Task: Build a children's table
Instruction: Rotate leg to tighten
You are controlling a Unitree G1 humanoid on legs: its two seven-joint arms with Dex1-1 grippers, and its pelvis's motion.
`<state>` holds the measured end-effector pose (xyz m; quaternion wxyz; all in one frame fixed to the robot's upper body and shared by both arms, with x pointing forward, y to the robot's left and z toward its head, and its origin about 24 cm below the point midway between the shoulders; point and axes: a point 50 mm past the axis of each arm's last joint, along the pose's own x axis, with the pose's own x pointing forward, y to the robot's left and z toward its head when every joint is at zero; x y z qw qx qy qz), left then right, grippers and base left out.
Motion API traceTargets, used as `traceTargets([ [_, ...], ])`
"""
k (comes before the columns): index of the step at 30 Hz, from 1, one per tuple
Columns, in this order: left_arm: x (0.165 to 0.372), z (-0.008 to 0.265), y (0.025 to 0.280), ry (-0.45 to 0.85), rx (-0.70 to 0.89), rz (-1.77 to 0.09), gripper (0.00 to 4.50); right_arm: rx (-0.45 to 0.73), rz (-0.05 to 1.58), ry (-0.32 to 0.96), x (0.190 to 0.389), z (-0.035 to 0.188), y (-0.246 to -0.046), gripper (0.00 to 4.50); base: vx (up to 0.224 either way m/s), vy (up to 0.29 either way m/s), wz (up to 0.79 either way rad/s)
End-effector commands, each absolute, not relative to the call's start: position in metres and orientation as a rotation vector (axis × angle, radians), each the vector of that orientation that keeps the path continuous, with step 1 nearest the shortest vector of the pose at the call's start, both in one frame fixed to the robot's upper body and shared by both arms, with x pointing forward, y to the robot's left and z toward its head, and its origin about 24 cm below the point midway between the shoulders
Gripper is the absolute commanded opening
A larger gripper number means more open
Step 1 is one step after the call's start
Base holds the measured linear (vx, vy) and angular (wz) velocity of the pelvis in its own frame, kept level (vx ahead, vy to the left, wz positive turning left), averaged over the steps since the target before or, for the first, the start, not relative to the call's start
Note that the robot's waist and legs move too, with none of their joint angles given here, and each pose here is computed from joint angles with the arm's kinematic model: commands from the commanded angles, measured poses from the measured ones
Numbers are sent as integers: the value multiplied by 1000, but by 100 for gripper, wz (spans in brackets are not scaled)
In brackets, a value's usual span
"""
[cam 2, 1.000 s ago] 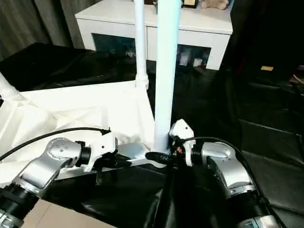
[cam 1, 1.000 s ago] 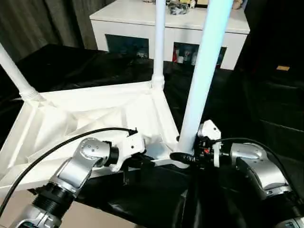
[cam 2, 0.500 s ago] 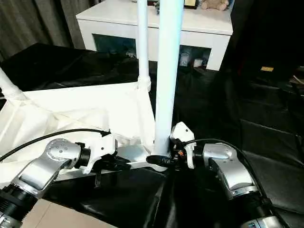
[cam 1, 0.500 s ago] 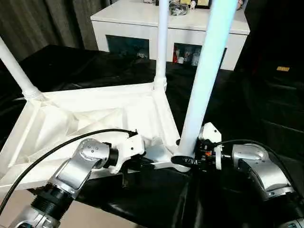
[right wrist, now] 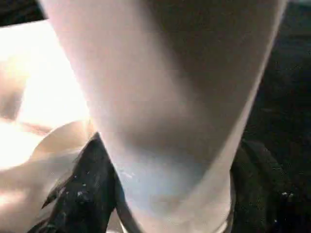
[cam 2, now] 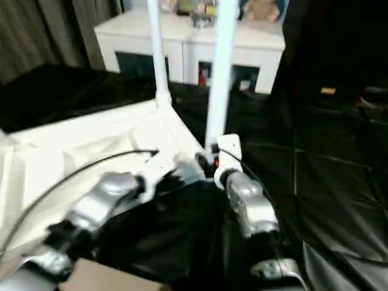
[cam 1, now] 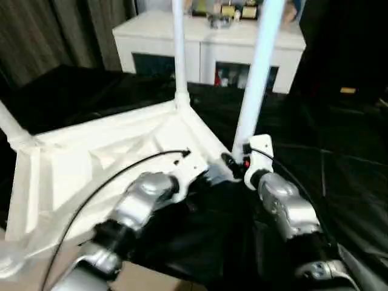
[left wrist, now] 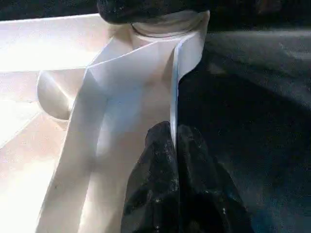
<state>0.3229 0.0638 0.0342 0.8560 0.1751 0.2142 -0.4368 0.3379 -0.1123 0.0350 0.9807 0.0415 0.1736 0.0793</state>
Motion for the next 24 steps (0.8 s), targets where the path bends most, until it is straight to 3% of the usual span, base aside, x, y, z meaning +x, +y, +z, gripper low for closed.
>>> traceTargets([
  [1, 338, 25, 97, 503, 385, -626, 0, 106, 68, 496, 325, 3, -113, 272, 0, 0, 0],
  [5, 336, 23, 99, 522, 409, -680, 0, 136, 218, 415, 331, 18, -94, 272, 0, 0, 0],
  [6, 335, 23, 99, 527, 413, -691, 0, 136, 236, 395, 332, 21, -93, 328, 0, 0, 0],
  [10, 330, 19, 105, 560, 429, -736, 0, 127, 285, 341, 334, 32, -94, 370, 0, 0, 0],
  [13, 324, 16, 113, 605, 440, -792, 0, 85, 365, 308, 335, 40, -100, 378, 21, -6, -13],
  [14, 316, 12, 122, 659, 462, -860, 0, 42, 484, 293, 332, 46, -109, 378, 57, -13, -2],
  [17, 309, 11, 131, 688, 490, -927, 0, -14, 610, 289, 325, 49, -119, 378, 38, -8, -1],
  [18, 302, 13, 135, 669, 515, -1021, 0, -65, 731, 291, 317, 51, -129, 378, 0, 0, 0],
  [24, 287, 23, 138, 606, 505, -1209, 0, -142, 911, 306, 303, 53, -142, 378, 0, 0, 0],
])
